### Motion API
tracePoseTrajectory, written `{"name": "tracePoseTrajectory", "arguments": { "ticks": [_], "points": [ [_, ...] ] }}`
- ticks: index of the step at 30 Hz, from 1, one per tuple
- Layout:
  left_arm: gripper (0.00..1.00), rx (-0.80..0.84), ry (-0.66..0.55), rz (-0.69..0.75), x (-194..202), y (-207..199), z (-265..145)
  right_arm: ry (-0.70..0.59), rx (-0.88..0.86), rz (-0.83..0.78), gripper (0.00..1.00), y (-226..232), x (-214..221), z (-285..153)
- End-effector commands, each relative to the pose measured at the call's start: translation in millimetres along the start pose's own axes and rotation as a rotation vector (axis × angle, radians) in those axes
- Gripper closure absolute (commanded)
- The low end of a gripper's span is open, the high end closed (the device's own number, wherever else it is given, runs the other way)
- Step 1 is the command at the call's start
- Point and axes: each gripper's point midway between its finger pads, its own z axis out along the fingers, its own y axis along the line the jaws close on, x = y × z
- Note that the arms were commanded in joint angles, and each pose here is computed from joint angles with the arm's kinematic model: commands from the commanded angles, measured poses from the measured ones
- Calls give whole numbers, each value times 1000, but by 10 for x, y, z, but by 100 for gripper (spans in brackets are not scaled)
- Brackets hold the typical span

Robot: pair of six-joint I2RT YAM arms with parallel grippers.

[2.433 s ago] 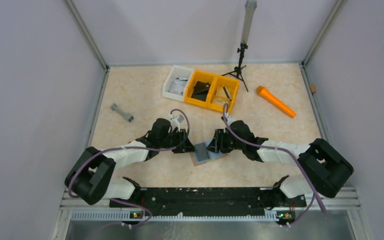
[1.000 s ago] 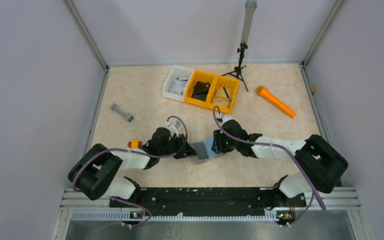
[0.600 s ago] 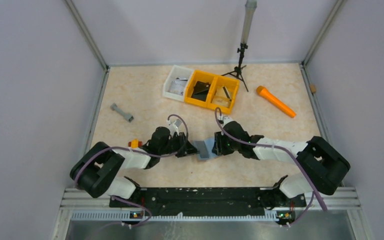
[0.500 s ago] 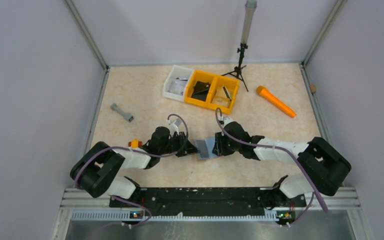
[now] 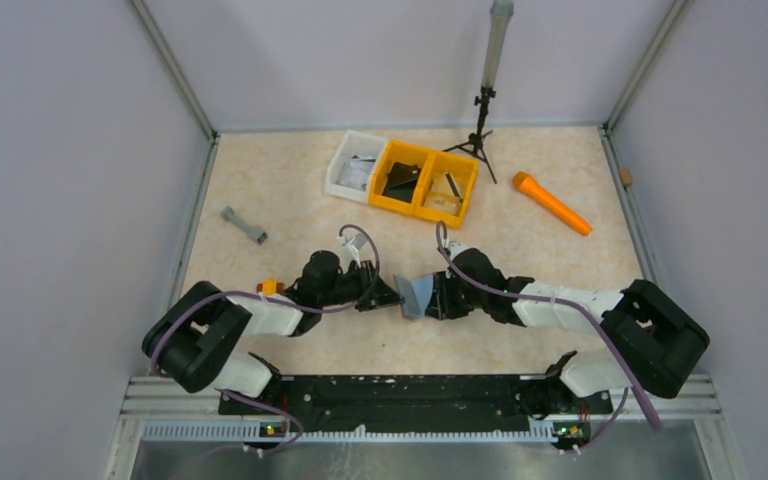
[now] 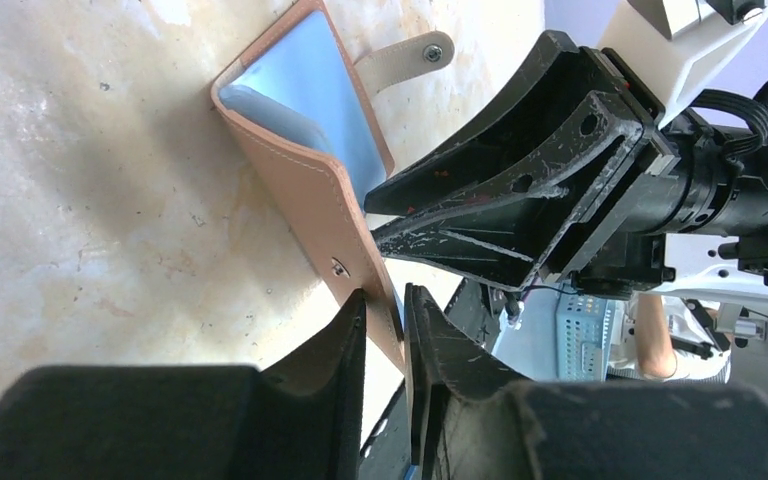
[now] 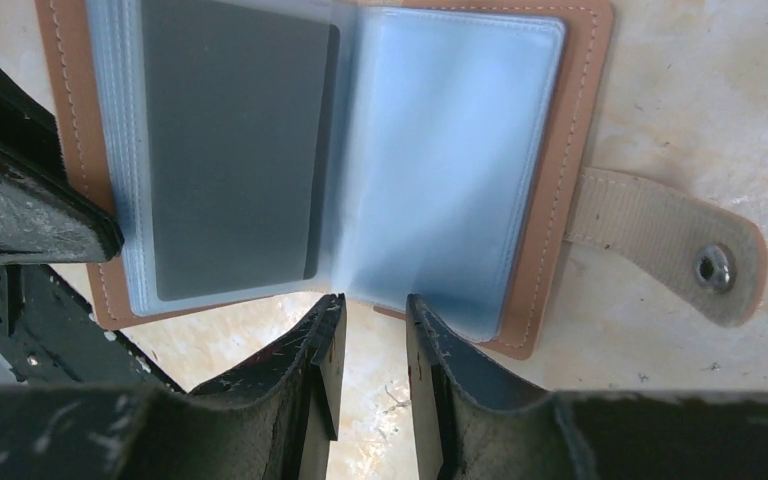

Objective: Take the credit cards out of the card holder
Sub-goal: Remove the credit card from the card holder.

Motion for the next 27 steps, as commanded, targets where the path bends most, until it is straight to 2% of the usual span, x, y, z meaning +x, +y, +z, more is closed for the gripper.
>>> {"name": "tracePoseTrajectory", "arguments": {
  "ticks": [1, 6, 9, 13, 18, 27],
  "points": [
    [78, 8, 18, 28, -62, -44, 82, -20, -39, -4, 70, 96, -35, -42],
    [85, -27, 40, 6, -25, 65, 131, -31, -38, -19, 70, 132, -107, -91],
    [92, -36, 41, 5, -28, 78, 126, -44, -26, -31, 66, 143, -171, -149],
    [97, -43, 40, 20, -38, 61, 102, -84, -47, -51, 55, 223, -285, -248],
    [100, -10, 43, 28, -30, -15, 76, -142, -139, -52, 30, 403, -391, -313],
    [100, 24, 46, 31, -33, -131, 37, -125, -117, -95, 19, 548, -403, -224]
  ]
}}
